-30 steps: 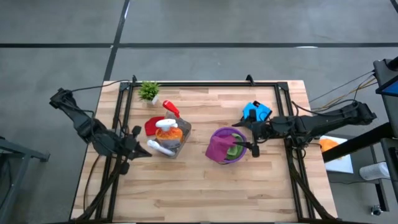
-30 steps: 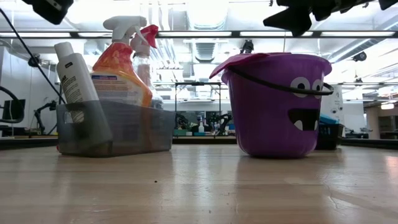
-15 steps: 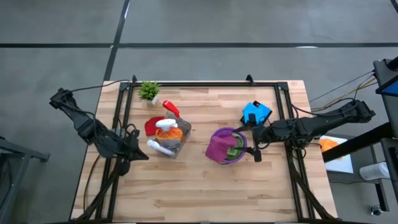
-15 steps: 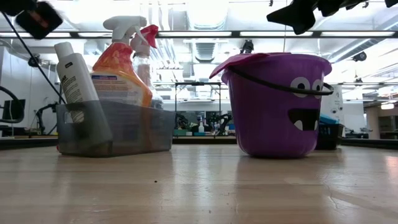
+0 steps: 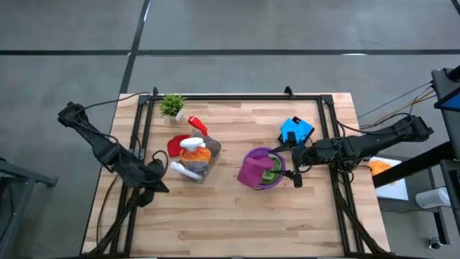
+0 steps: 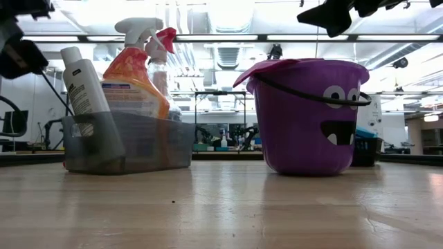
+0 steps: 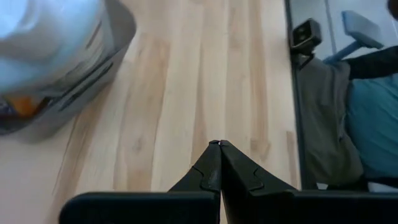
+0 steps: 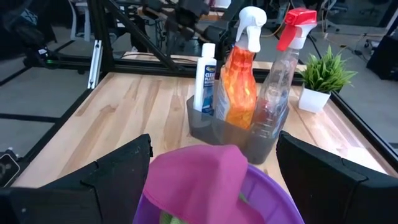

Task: Pick & Place Kitchen Items
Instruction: Adjust the spray bottles in the gray bin

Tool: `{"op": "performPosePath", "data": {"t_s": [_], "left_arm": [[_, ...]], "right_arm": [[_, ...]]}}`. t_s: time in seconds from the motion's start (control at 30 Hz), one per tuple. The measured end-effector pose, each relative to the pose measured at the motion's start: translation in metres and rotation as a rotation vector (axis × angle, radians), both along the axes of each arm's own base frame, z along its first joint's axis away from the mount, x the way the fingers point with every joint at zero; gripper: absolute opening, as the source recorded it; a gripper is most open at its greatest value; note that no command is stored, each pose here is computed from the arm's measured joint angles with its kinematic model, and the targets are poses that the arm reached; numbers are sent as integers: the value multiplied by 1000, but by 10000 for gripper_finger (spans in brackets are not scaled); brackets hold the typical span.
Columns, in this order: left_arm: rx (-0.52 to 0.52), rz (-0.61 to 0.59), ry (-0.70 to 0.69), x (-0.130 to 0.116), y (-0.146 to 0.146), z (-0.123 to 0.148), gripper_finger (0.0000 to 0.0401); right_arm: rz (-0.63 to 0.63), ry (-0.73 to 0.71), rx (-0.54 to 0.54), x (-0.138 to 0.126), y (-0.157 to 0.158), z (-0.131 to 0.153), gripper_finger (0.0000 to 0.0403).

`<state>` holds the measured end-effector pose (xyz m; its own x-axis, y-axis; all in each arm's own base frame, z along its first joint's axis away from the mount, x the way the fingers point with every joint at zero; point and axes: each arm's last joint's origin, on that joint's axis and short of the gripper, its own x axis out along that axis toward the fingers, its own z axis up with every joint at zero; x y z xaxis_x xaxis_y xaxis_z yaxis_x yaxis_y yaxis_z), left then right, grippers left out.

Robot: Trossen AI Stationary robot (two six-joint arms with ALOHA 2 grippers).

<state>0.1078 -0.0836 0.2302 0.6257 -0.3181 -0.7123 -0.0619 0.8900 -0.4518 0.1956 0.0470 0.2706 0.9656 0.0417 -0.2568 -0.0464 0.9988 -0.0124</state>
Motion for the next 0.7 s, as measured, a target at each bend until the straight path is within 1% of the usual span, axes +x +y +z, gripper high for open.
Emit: {"op": "performPosePath", "data": {"t_s": [0.2, 0.33, 0.47, 0.57, 0.7], "left_arm": [[14, -7, 36, -1, 1, -13, 1], [11, -25, 18, -1, 0, -13, 1], [12, -54, 32, -2, 0, -12, 1], [51, -68, 38, -3, 1, -14, 1], [125, -2, 48, -4, 7, -17, 8]], "right_arm": [[0, -2, 0, 0, 0, 0, 338], [0, 0, 0, 0, 0, 0, 338], [0, 1, 0, 1, 0, 0, 338], [0, 1, 0, 1, 0, 0, 338], [-1, 1, 2, 1, 0, 0, 338]]}}
